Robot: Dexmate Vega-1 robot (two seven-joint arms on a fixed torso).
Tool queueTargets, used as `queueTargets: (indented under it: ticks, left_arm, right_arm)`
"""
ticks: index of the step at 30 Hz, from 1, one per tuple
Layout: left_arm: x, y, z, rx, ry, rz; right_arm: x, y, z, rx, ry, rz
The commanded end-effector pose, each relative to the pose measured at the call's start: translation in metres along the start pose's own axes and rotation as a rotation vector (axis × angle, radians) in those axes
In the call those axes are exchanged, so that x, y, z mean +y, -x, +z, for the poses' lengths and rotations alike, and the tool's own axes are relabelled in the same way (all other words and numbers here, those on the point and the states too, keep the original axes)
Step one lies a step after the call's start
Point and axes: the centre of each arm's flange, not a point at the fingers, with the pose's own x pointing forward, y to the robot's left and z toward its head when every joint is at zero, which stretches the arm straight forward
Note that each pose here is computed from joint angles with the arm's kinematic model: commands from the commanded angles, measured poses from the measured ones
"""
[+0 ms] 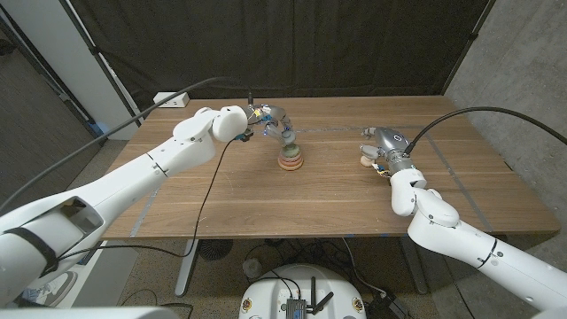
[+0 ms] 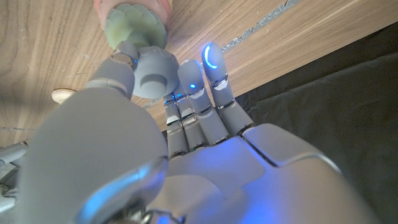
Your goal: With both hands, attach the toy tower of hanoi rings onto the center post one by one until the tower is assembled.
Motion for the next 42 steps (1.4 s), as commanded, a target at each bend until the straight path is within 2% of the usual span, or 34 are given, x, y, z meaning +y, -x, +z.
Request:
queueTargets:
  ticks: [1, 22, 42]
  left_arm:
    - [-0.005, -0.01, 0.007, -0.012, -0.012, -0.04]
    - [-0.015, -0.022, 0.009, -0.007, -0.014, -0.09]
    - [-0.026, -0.03, 0.008, -0.019, 0.014, -0.11]
  right_arm:
    - [0.0, 0.0, -0.002, 0.003, 0.0, 0.005]
    - [0.005, 0.002, -0.005, 0.008, -0.007, 0.023]
    - [0.004, 0.003, -0.006, 0.009, -0.003, 0.024]
